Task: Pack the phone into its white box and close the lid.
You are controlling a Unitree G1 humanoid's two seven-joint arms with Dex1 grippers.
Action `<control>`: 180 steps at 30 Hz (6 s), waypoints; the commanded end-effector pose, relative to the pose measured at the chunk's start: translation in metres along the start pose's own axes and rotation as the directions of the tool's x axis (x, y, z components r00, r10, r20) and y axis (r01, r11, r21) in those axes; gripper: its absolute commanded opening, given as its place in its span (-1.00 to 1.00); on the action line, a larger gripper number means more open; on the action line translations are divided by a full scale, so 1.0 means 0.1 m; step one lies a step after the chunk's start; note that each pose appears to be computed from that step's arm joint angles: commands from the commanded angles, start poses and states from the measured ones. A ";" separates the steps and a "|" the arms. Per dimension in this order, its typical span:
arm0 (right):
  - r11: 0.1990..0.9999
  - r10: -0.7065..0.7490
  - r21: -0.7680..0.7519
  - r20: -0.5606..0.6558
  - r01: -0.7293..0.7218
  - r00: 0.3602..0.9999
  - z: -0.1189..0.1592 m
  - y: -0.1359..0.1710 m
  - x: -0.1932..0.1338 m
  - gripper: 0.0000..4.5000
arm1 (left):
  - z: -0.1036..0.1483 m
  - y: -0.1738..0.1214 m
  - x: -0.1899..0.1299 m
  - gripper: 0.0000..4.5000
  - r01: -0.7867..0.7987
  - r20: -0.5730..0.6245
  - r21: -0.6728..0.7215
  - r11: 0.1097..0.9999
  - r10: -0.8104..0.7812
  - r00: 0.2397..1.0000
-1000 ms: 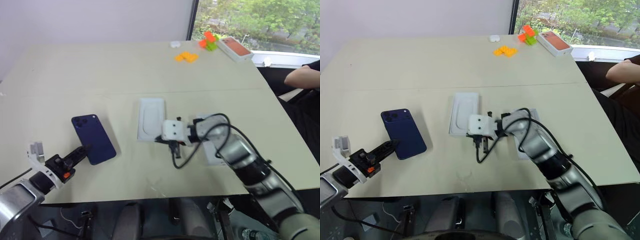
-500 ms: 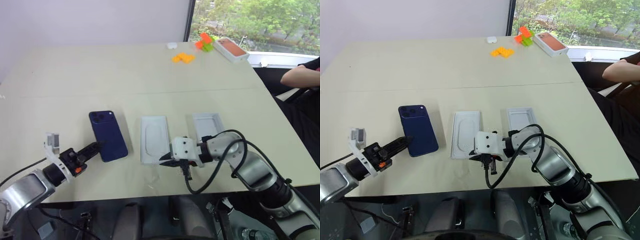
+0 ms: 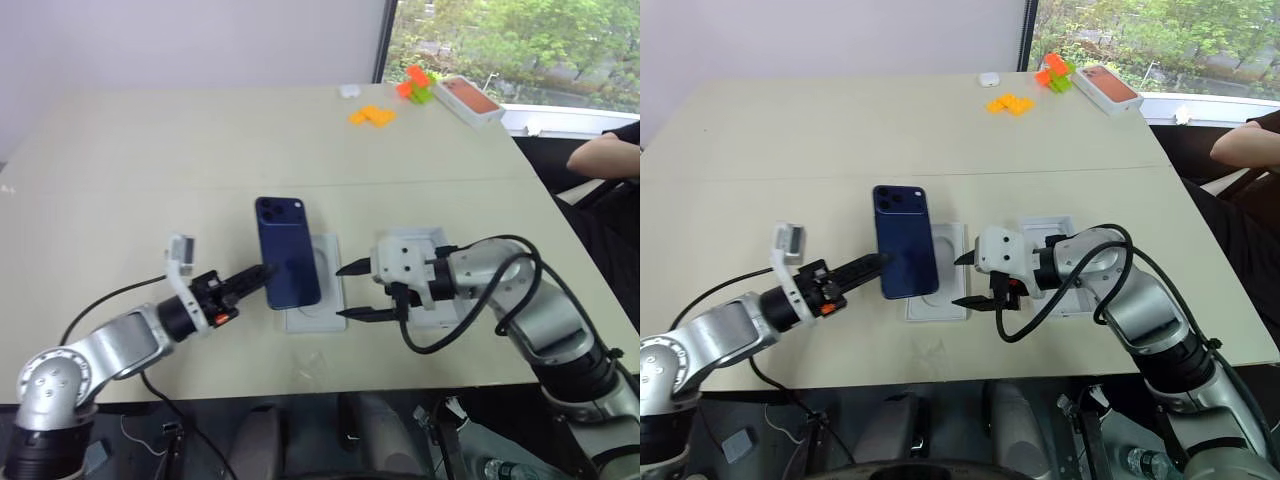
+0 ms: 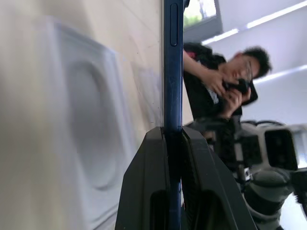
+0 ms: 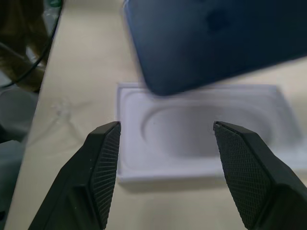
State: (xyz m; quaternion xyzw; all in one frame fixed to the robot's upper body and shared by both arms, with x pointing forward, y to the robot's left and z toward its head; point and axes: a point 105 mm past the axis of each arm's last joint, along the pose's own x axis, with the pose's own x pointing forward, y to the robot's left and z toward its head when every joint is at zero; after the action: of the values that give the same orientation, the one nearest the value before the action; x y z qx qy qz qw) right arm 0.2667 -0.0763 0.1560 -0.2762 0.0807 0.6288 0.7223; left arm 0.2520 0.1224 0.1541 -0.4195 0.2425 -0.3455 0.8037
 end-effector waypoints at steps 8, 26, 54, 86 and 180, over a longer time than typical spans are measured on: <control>0.997 -0.078 0.003 -0.035 0.078 0.996 -0.09 -0.11 -0.10 0.42 | 0.05 0.01 0.26 -1.00 -0.105 -0.056 0.019 0.994 0.106 0.993; 0.995 -0.095 0.000 -0.055 0.095 0.994 -0.15 -0.14 -0.08 0.42 | -0.12 0.12 0.27 -1.00 -0.143 -0.148 0.014 0.990 0.143 0.979; 0.996 -0.090 -0.009 -0.055 0.089 0.994 -0.14 -0.14 -0.04 0.42 | -0.06 0.10 0.14 -1.00 -0.106 -0.140 0.039 0.994 0.110 0.984; 0.997 -0.082 -0.015 -0.052 0.081 0.995 -0.13 -0.14 -0.02 0.44 | -0.09 0.01 -0.35 0.97 -0.046 -0.225 0.178 0.983 0.086 0.971; 0.937 -0.338 0.053 -0.097 0.344 0.936 -0.19 -0.46 -0.12 -1.00 | 0.29 0.67 -0.38 -0.98 -0.308 0.112 0.701 0.643 0.328 0.938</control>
State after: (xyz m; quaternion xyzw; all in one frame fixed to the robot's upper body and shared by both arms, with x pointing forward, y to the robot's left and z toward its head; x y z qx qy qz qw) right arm 0.3125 -0.0931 0.1460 -0.2847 0.1042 0.4850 0.8202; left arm 0.2714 0.1978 0.1071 -0.0393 0.1935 -0.2624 0.9445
